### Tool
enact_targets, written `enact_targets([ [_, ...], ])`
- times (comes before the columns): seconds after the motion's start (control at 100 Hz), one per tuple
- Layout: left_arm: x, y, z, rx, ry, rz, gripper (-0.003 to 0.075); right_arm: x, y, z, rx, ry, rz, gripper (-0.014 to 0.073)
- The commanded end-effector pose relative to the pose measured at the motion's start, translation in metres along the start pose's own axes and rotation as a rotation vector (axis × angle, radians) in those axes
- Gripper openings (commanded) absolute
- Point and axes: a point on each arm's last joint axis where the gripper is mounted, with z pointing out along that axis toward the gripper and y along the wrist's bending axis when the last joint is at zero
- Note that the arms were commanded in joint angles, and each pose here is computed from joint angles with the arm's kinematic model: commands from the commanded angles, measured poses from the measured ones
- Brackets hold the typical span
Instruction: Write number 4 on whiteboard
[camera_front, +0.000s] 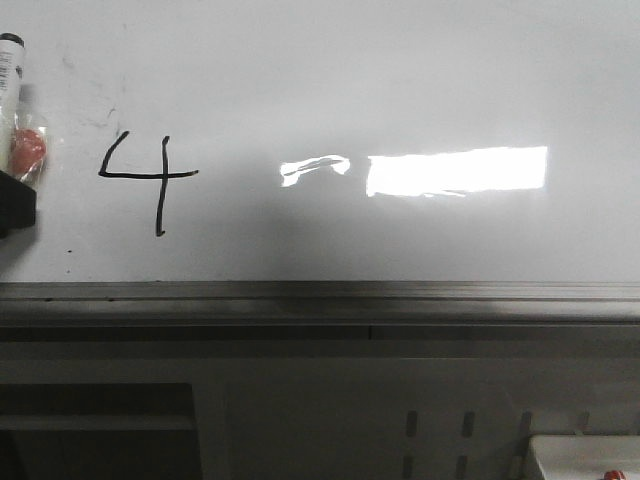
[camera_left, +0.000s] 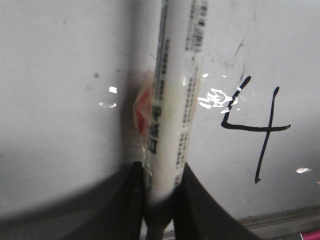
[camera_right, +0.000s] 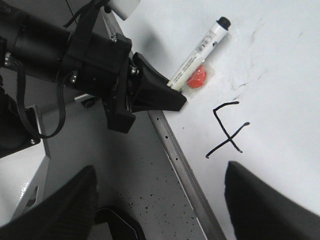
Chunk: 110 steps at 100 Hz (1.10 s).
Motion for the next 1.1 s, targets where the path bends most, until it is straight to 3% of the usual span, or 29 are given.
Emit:
enact_targets([
  [0.0, -0.015, -0.005, -0.001, 0.02, -0.083, -0.009, 0.005, -0.017, 0.001, -0.021, 0.032, -0.115, -0.017, 0.0469],
  [0.06, -0.015, -0.005, -0.001, 0.022, -0.09, -0.009, 0.0154, -0.017, 0.001, -0.021, 0.032, -0.115, -0.017, 0.0469],
  [0.16, -0.017, -0.005, -0.001, 0.024, -0.104, -0.009, 0.039, -0.017, 0.001, -0.021, 0.032, -0.115, -0.017, 0.0469],
  [0.23, -0.017, -0.005, -0.001, 0.024, -0.104, -0.011, 0.0484, -0.017, 0.001, -0.021, 0.032, -0.115, -0.017, 0.0469],
  [0.48, -0.02, -0.008, -0.015, 0.052, -0.133, -0.018, 0.05, -0.017, 0.003, -0.026, 0.034, -0.127, -0.02, 0.0437],
  [0.56, -0.023, -0.011, -0.032, 0.088, -0.178, -0.007, 0.0476, -0.016, 0.004, -0.036, 0.058, -0.163, -0.034, 0.0295],
  [0.59, -0.025, -0.013, -0.043, 0.109, -0.206, -0.002, 0.0454, -0.016, 0.004, -0.041, 0.071, -0.185, -0.039, 0.0196],
  [0.64, -0.028, -0.015, -0.058, 0.143, -0.264, 0.005, 0.0387, -0.014, 0.005, -0.05, 0.102, -0.228, -0.054, 0.0043],
  [0.68, -0.03, -0.016, -0.073, 0.172, -0.317, 0.02, 0.0291, -0.01, 0.007, -0.059, 0.121, -0.256, -0.064, -0.0076],
  [0.77, -0.032, -0.017, -0.104, 0.229, -0.441, 0.059, 0.0011, 0.004, 0.013, -0.078, 0.16, -0.34, -0.066, -0.0062],
  [0.79, -0.032, -0.017, -0.111, 0.24, -0.474, 0.078, -0.0018, 0.006, 0.014, -0.085, 0.172, -0.371, -0.068, -0.0062],
  [0.92, -0.024, -0.013, -0.153, 0.275, -0.633, 0.198, -0.002, 0.042, 0.021, -0.106, 0.244, -0.502, -0.063, -0.0062],
  [1.09, -0.003, 0.001, -0.185, 0.202, -0.707, 0.369, -0.002, 0.11, 0.037, -0.135, 0.307, -0.65, -0.066, -0.0062],
])
